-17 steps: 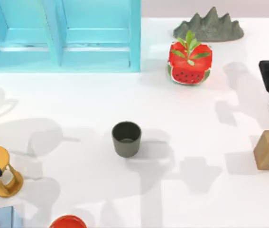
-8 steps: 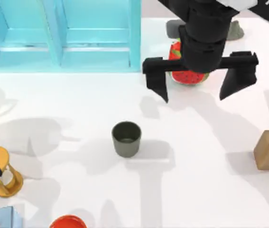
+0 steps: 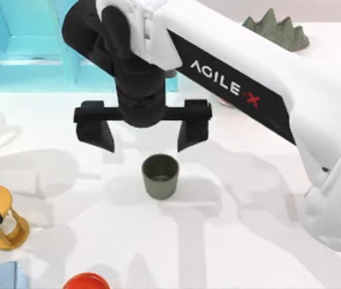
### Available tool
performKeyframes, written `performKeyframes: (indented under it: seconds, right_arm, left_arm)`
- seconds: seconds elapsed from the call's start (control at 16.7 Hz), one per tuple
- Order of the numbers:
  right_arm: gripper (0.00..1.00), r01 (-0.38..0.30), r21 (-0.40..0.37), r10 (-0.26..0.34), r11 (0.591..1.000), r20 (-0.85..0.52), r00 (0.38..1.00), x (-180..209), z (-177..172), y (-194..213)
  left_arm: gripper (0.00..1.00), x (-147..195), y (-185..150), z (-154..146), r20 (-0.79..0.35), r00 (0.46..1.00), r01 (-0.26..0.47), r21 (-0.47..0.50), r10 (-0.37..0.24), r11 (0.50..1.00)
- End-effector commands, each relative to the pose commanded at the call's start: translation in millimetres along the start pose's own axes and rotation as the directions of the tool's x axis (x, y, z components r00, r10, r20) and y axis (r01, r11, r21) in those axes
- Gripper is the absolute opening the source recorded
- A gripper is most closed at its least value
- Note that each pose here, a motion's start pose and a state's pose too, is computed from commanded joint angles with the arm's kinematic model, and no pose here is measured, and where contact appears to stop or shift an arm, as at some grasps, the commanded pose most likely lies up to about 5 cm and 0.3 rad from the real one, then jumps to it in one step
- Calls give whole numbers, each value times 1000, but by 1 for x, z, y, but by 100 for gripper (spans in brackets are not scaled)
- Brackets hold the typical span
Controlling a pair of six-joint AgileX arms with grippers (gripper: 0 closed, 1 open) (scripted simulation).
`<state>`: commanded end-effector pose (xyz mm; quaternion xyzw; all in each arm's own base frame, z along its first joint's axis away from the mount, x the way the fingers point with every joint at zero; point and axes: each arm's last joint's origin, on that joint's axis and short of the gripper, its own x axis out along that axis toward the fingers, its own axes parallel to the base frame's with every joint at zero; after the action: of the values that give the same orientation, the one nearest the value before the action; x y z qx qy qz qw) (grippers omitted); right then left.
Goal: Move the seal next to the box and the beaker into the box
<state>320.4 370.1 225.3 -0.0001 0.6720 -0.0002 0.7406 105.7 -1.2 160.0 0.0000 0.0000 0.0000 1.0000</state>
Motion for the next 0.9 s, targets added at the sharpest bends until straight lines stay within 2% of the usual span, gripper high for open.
performKeyframes:
  seconds: [0.54,0.9]
  right_arm:
    - [100,-2,10,2,1000,4,1000,15,2,7]
    - [100,2,10,-2,1000,0,1000,74,1,8]
  left_arm:
    - [100,0,0,0,0,1000,0,0,0,1000]
    - [100,0,0,0,0,1000,0,0,0,1000]
